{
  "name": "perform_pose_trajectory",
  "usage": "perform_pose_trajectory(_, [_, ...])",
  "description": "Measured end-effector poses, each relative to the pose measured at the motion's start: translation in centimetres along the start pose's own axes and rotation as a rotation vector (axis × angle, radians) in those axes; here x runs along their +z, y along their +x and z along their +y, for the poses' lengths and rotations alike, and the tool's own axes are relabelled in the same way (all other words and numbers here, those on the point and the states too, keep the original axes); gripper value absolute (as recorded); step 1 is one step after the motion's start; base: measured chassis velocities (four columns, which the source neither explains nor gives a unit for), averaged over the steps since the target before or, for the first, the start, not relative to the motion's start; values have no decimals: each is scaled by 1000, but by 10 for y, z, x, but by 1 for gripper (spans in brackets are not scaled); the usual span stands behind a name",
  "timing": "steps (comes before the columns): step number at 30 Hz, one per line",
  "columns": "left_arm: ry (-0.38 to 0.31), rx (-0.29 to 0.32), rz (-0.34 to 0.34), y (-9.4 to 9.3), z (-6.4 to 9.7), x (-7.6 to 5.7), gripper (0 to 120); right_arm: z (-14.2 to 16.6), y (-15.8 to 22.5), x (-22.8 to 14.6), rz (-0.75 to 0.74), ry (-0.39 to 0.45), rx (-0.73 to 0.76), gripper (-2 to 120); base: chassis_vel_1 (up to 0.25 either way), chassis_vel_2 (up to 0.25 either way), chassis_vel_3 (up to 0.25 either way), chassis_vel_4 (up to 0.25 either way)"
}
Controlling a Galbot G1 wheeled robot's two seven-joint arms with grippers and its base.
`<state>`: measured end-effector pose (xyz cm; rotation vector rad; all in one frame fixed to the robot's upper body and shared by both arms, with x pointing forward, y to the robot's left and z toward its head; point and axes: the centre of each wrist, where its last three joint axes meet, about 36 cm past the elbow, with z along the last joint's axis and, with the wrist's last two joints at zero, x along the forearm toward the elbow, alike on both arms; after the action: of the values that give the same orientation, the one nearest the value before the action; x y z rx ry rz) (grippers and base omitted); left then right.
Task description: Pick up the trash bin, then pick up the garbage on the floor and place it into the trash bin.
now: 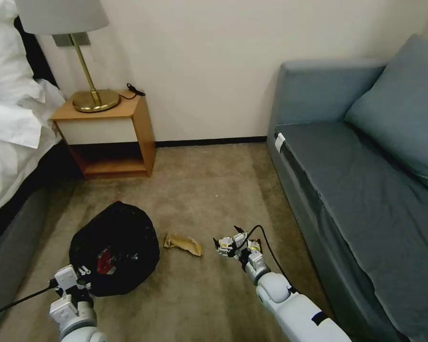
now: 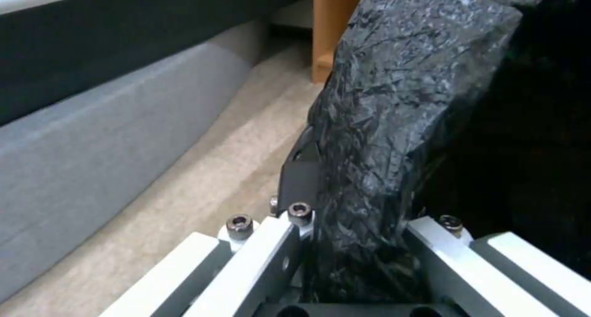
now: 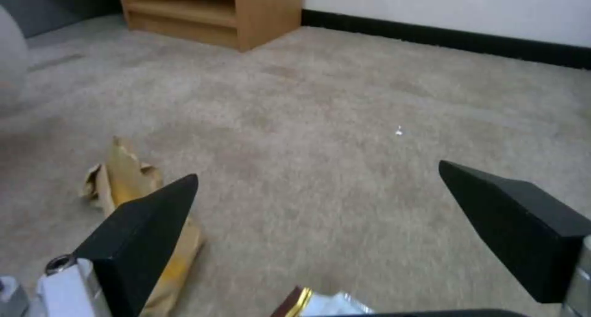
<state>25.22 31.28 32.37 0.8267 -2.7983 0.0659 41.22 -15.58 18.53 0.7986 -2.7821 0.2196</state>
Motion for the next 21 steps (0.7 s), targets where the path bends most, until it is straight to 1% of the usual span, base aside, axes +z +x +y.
perform_pose_trajectory(15, [-9,0,1,-5,5,1,2,9,-6,-2,-13,39,-75,100,-119,117,110,-115])
perform_pose_trajectory(18, [-11,0,-1,-7,8,-1,2,10,-8,-7,-4,30,-136,100,-81,50,64,-67])
perform_pose_trajectory(19, [-11,0,-1,-7,8,-1,2,10,-8,-7,-4,30,-136,100,-64,38,26,-53])
perform_pose_trajectory(21, [-13,0,-1,-8,10,-1,2,10,-13,-15,-3,37,-189,100,-12,18,13,-27])
